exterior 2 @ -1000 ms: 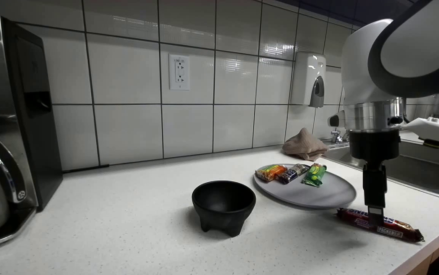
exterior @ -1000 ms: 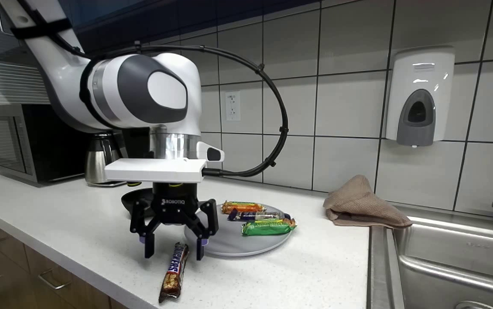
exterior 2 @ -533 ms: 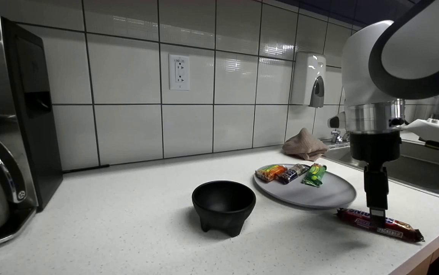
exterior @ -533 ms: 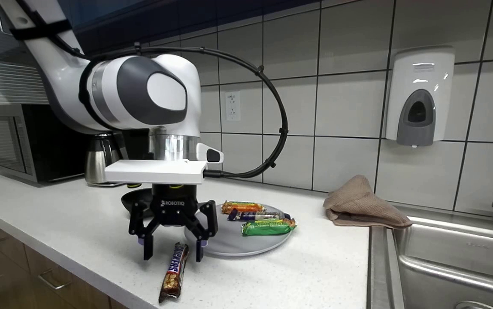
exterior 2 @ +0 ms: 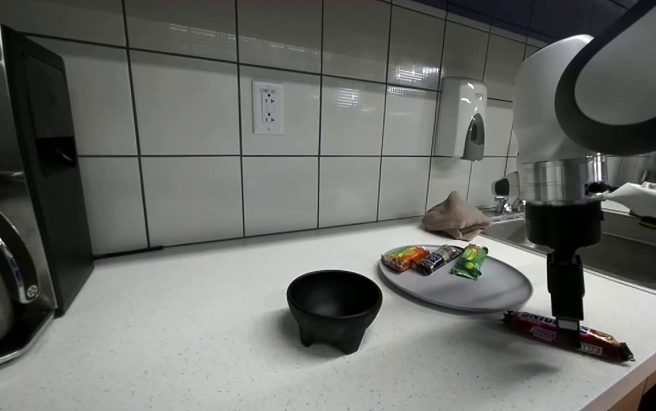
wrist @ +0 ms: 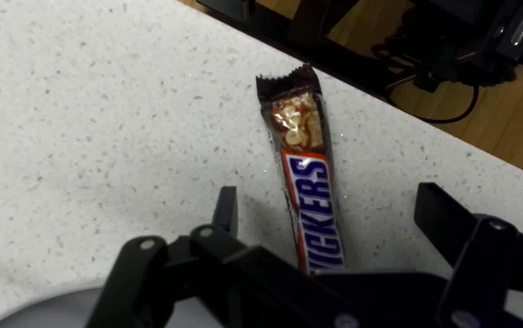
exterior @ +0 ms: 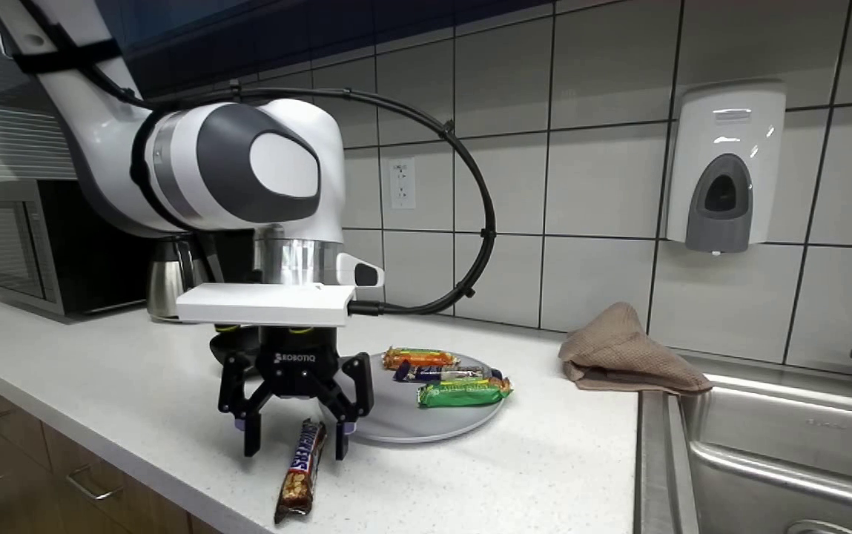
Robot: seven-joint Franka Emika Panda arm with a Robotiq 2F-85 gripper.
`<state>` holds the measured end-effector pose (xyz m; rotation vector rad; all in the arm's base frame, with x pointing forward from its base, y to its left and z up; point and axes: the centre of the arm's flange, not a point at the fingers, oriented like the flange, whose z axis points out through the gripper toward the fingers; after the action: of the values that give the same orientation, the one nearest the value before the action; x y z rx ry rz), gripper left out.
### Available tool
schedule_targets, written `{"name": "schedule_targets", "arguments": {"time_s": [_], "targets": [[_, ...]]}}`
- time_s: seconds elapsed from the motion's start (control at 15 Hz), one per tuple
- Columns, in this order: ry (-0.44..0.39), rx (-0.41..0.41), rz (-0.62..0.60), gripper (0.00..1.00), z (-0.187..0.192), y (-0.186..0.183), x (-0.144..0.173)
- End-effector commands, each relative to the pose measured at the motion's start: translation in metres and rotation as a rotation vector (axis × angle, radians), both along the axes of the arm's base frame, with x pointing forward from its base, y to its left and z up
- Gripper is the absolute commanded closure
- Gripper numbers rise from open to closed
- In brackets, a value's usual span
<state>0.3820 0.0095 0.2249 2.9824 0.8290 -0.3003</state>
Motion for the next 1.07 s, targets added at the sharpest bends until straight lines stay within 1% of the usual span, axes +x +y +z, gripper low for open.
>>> {"name": "schedule_targets", "arguments": {"time_s": [0.0, 0.2, 0.27, 0.33, 0.4, 0.47, 0.6, 0.93, 1.0], "targets": [[-0.014, -0.002, 0.030, 0.00, -0.0028, -0.0006, -0.0045], [-0.014, -0.001, 0.030, 0.00, -0.0048, -0.0004, -0.0044], [-0.012, 0.004, 0.023, 0.25, -0.0047, 0.0003, -0.0038], [-0.015, 0.003, 0.025, 0.28, -0.0046, 0.0003, -0.0035], [-0.016, 0.003, 0.025, 0.34, -0.0047, 0.0004, -0.0033], [-0.016, 0.002, 0.025, 0.44, -0.0050, 0.0004, -0.0031], [-0.018, 0.002, 0.025, 0.60, -0.0051, 0.0004, -0.0029], [-0.025, 0.000, 0.025, 0.97, -0.0030, 0.0013, -0.0025], [-0.027, -0.001, 0.026, 1.00, -0.0020, 0.0020, -0.0028]]}}
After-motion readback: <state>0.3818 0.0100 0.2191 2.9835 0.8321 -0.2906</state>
